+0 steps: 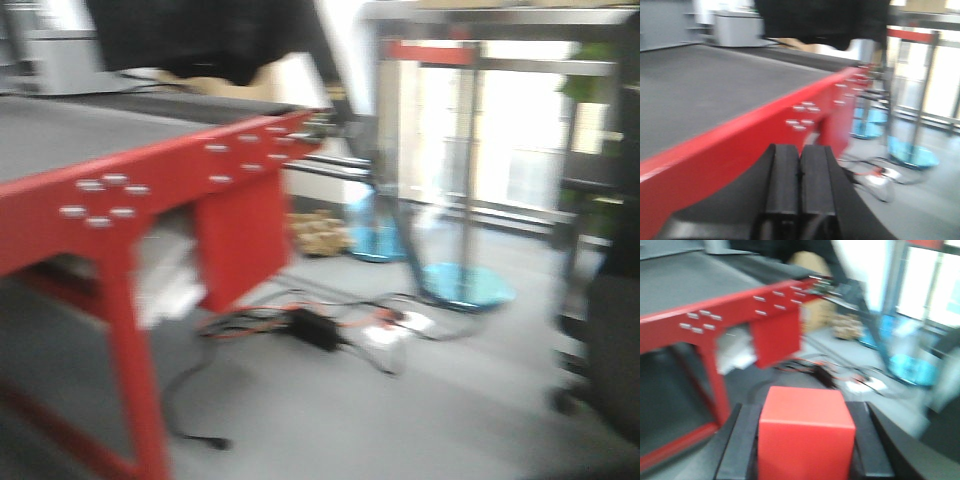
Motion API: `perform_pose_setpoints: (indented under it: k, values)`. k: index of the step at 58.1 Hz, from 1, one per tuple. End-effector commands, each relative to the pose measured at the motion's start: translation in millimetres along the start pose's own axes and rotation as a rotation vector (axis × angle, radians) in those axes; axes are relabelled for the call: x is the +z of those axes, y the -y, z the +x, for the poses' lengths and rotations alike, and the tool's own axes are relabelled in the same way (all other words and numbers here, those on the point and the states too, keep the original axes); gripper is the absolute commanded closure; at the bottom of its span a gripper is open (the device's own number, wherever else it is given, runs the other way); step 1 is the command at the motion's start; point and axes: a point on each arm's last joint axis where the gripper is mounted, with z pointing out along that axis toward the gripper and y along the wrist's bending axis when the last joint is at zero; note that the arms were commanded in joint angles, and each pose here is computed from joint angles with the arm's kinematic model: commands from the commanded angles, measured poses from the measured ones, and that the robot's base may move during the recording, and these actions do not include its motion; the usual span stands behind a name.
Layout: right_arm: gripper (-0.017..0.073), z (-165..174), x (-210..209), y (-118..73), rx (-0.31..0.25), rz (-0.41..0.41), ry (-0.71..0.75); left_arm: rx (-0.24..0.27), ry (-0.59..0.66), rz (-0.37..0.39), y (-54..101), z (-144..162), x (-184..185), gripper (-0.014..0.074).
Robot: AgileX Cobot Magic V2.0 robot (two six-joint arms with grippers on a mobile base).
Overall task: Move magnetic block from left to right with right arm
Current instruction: 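Turn the base around the table end toward the far carpeted area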
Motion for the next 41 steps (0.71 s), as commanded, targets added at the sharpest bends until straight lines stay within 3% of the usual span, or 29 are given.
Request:
perform_pose_setpoints:
  k: [1, 41]
  values:
    - [0.0313, -15.3, -0.3, -1.3, -0.015, -0.006, 0.096, -0.012, 0.082, 0.002, -0.2, -5.2, -0.8, 0.072]
    - [0.0313, -15.3, -0.3, -1.3, -0.015, -0.006, 0.096, -0.012, 0.082, 0.002, -0.2, -5.2, -0.8, 0.072]
